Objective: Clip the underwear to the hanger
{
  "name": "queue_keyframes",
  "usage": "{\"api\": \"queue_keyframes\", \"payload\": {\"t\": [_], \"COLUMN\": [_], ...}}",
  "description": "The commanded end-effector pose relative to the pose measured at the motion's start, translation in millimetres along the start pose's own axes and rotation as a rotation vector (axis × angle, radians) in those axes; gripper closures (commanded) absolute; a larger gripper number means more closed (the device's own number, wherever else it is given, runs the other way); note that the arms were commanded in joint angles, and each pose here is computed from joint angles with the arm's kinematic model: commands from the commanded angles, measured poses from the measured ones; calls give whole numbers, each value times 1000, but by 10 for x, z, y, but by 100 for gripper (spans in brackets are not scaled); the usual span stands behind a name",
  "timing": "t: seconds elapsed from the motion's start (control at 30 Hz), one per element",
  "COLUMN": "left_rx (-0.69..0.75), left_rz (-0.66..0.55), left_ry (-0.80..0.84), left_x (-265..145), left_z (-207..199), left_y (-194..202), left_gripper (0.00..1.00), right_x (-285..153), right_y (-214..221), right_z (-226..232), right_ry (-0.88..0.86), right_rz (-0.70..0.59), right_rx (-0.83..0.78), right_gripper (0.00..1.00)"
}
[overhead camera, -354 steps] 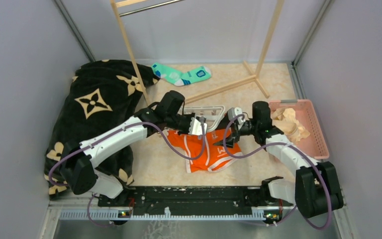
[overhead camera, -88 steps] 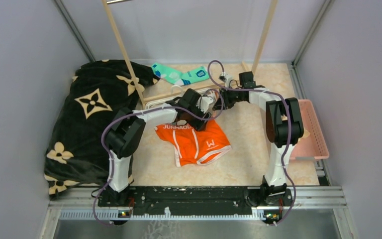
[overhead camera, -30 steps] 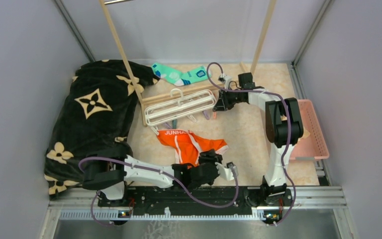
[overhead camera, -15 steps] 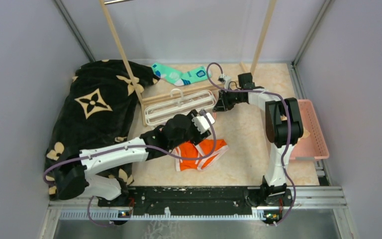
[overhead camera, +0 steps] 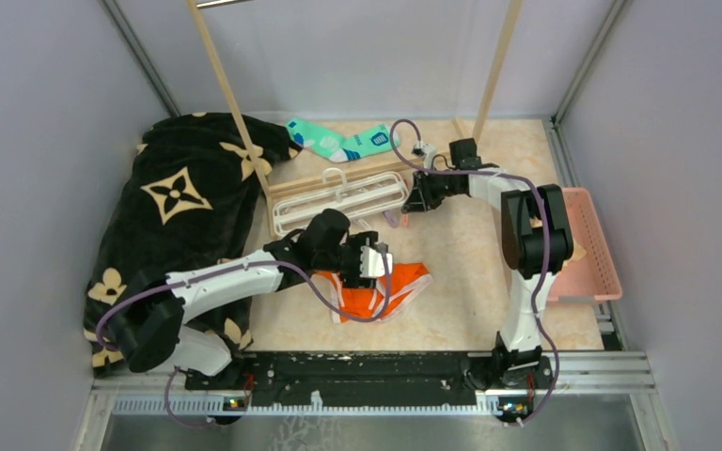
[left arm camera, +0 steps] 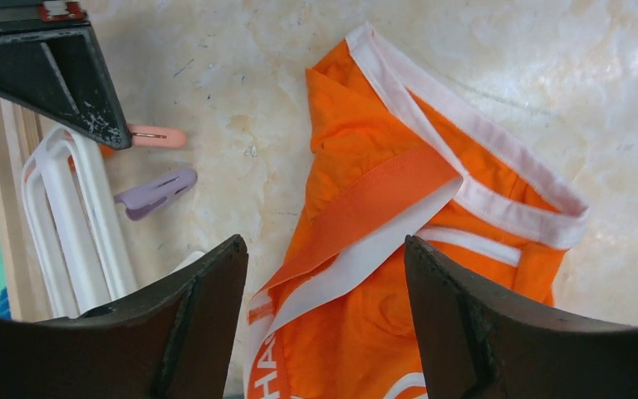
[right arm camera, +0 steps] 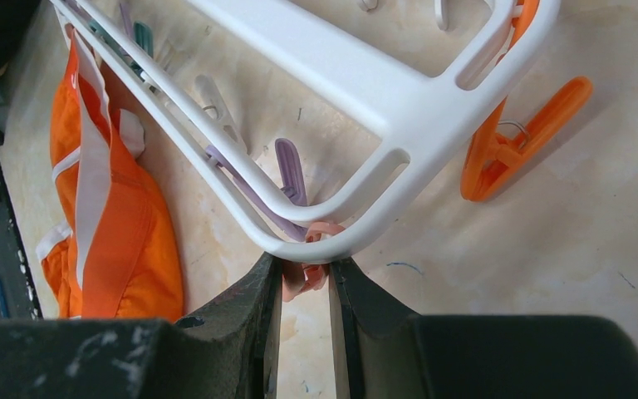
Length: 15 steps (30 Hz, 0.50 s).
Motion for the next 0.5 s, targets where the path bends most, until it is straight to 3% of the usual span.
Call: {"api": "queue_keyframes", "payload": {"t": [0.0, 0.17, 0.47], "left_rx": [206, 255, 347], "left_rz": [24, 101, 98], "left_ry": [118, 166, 130], "left_x": [78, 83, 189], "left_z": [-54, -164, -102], "left_y": [157, 358, 402], "left_gripper": [25, 23, 23], "right_x": [-48, -35, -14], "right_y": [-209, -219, -204], "right_z": [237, 229, 208], "right_ry": [-47, -54, -53], "right_rz": [-50, -51, -45], "right_rx": [-101, -100, -92], "right_gripper": [100, 100, 100]}}
Point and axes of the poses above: each gripper's point midway between its finger pads, its own x axis out along the fingers, its own z axis along the line the jaws close on, y = z × x, the point moved 6 cm from there along -x, back along the fingers, and after that the axes turned 6 degrees about x, right-handed, at the moved point
